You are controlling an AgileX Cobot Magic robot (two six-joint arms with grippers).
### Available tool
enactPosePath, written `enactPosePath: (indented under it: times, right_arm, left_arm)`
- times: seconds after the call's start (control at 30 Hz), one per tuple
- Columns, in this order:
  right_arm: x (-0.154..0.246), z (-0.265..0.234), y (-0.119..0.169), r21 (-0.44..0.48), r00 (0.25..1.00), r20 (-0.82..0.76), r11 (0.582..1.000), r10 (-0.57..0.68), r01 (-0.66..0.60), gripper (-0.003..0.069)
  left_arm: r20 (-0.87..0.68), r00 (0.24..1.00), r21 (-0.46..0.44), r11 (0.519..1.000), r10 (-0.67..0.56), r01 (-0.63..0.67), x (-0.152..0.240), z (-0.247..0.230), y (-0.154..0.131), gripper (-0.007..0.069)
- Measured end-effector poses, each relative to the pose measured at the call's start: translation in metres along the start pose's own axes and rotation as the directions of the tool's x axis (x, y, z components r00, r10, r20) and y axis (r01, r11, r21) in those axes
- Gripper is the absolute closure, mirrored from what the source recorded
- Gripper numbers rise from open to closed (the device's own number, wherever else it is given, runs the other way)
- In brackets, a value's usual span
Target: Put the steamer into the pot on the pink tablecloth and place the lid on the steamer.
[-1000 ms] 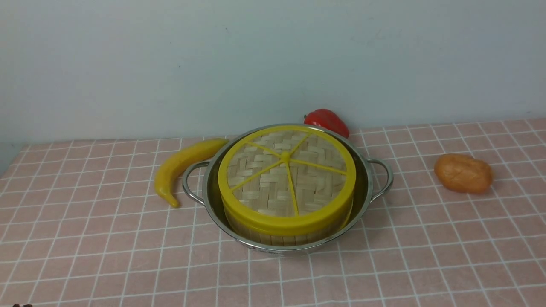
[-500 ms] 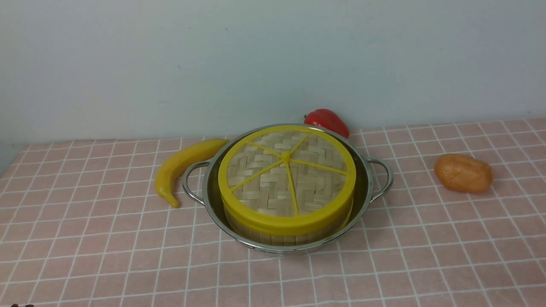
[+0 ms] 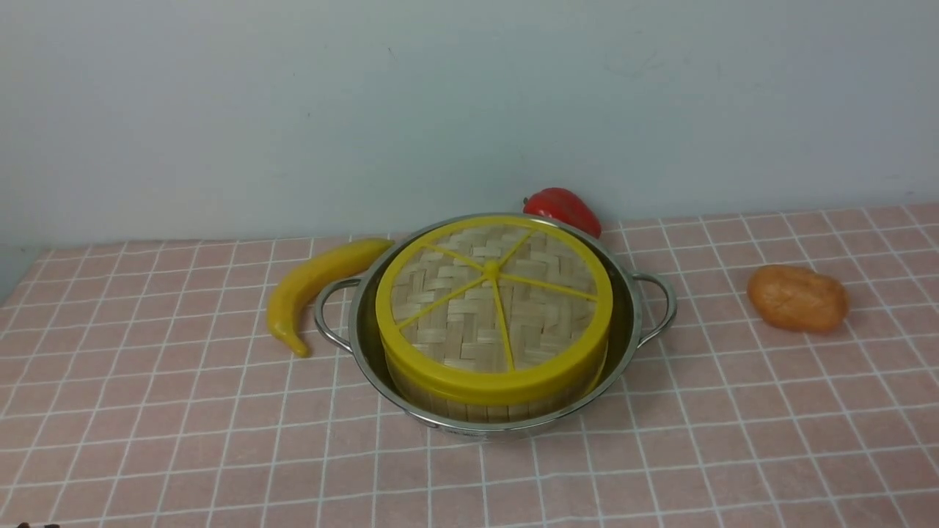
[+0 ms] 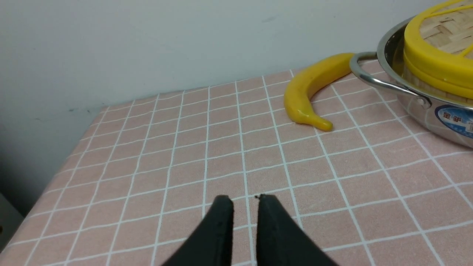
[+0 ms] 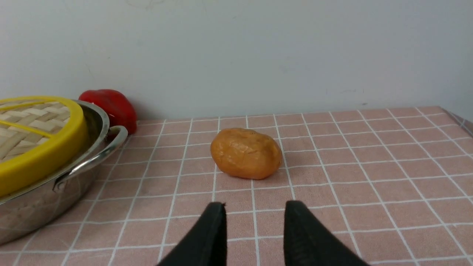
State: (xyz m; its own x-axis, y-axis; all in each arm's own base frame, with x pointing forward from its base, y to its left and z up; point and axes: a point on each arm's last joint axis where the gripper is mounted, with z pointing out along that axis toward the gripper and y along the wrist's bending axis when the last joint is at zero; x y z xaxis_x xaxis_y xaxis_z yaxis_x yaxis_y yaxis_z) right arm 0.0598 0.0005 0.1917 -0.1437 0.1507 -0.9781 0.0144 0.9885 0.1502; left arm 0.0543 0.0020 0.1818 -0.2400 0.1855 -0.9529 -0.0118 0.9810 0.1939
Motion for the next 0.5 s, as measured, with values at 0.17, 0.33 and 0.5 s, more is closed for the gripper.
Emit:
enactPosePath:
  times: [0.17,0.33,0.5]
  right_arm:
    - [0.0005,0.0007,-0.0001,0.001,1.000,-0.009,1.000,0.000,0.000,0.0419]
    - [0.0006,0.0007,-0.0001,0.001,1.000,-0.010,1.000,0.000,0.000,0.0419]
    - [0.0006,0.0007,-0.0001,0.001,1.000,-0.010,1.000,0.000,0.000,0.0419]
  left_arm:
    - [0.000,1.000,0.000,1.000,0.000,0.000,0.0000,0.0000,0.0000,0.0518]
    - [0.000,1.000,0.000,1.000,0.000,0.000,0.0000,0.0000,0.0000,0.0508]
    - [0.000,1.000,0.000,1.000,0.000,0.000,0.0000,0.0000,0.0000,0.0502]
